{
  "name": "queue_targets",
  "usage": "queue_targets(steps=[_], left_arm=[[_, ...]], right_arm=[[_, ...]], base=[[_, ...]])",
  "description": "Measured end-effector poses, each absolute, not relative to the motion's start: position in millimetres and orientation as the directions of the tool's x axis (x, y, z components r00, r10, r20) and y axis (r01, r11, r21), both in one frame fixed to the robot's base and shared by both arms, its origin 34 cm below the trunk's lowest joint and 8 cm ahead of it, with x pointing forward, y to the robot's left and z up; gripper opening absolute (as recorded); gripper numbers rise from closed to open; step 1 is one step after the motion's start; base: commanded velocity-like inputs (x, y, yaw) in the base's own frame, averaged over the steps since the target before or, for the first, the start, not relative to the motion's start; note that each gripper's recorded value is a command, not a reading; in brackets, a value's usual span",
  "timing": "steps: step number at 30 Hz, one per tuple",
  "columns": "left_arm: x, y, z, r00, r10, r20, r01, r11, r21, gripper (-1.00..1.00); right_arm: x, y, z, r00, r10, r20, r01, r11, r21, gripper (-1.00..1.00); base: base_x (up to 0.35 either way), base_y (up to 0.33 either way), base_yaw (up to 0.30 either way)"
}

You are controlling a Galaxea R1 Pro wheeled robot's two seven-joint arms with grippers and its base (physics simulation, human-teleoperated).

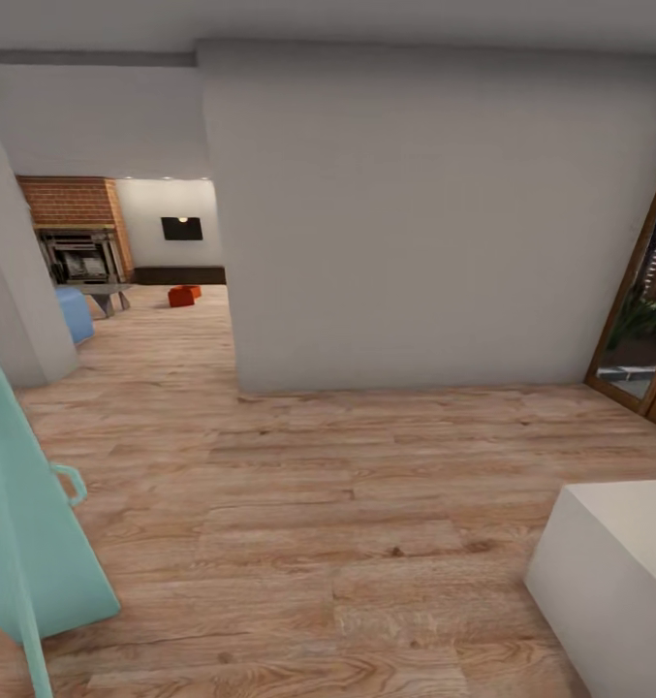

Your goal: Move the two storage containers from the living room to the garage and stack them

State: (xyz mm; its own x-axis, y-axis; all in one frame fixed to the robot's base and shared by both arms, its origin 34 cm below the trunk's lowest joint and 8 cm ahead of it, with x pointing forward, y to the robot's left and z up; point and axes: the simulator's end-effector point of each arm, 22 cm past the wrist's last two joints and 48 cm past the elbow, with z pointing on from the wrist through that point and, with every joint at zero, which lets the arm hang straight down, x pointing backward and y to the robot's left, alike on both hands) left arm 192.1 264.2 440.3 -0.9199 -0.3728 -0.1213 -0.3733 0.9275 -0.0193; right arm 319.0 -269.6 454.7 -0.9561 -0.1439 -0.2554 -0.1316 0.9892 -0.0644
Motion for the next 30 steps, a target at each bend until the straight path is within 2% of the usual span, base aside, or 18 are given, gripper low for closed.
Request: queue_targets(steps=[30], left_arm=[[195,263,441,-0.915,-0.380,-0.132,-0.380,0.925,-0.022,1.00]], right_arm=[[321,-264,455,-0.955,-0.142,-0.262,-0.129,0.990,-0.065,1.00]], base=[[0.322,0.000,0.000]])
